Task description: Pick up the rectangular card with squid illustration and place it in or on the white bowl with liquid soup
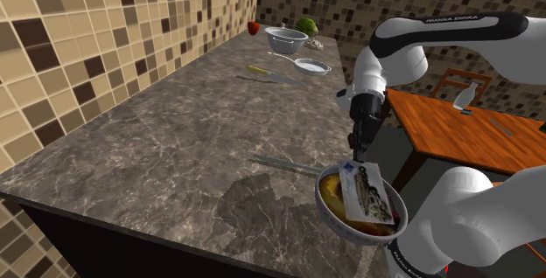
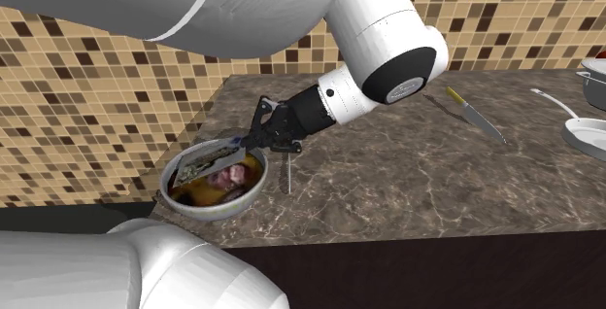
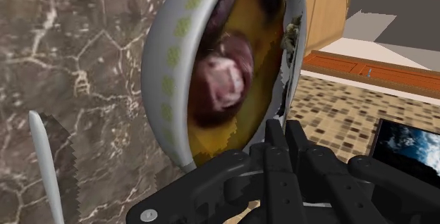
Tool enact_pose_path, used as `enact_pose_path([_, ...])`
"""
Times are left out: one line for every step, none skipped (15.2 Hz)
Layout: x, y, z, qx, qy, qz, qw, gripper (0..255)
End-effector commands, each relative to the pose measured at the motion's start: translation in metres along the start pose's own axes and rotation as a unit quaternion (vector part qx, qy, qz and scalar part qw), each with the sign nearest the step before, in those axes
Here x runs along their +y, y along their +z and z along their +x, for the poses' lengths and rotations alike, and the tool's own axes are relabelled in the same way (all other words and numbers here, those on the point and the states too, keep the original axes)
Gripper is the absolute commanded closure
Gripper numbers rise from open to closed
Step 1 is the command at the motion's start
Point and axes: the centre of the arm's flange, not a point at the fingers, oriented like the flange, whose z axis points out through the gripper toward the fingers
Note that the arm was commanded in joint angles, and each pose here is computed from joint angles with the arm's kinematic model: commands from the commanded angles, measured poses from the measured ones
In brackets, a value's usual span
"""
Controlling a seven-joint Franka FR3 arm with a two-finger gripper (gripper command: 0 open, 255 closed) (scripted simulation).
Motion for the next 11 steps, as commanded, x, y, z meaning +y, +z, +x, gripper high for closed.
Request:
enact_pose_path([0.0013, 0.0010, 0.0004, 0.000, 0.000, 0.000, 1.0000, 255])
enact_pose_path([0.0013, 0.0010, 0.0004, 0.000, 0.000, 0.000, 1.0000, 255])
enact_pose_path([0.0013, 0.0010, 0.0004, 0.000, 0.000, 0.000, 1.0000, 255])
enact_pose_path([0.0013, 0.0010, 0.0004, 0.000, 0.000, 0.000, 1.0000, 255])
enact_pose_path([0.0013, 0.0010, 0.0004, 0.000, 0.000, 0.000, 1.0000, 255])
enact_pose_path([0.0013, 0.0010, 0.0004, 0.000, 0.000, 0.000, 1.0000, 255])
enact_pose_path([0.0013, 0.0010, 0.0004, 0.000, 0.000, 0.000, 1.0000, 0])
enact_pose_path([0.0013, 0.0009, 0.0004, 0.000, 0.000, 0.000, 1.0000, 0])
enact_pose_path([0.0013, 0.0009, 0.0004, 0.000, 0.000, 0.000, 1.0000, 0])
enact_pose_path([0.0013, 0.0009, 0.0004, 0.000, 0.000, 0.000, 1.0000, 0])
enact_pose_path([0.0013, 0.0009, 0.0004, 0.000, 0.000, 0.000, 1.0000, 0])
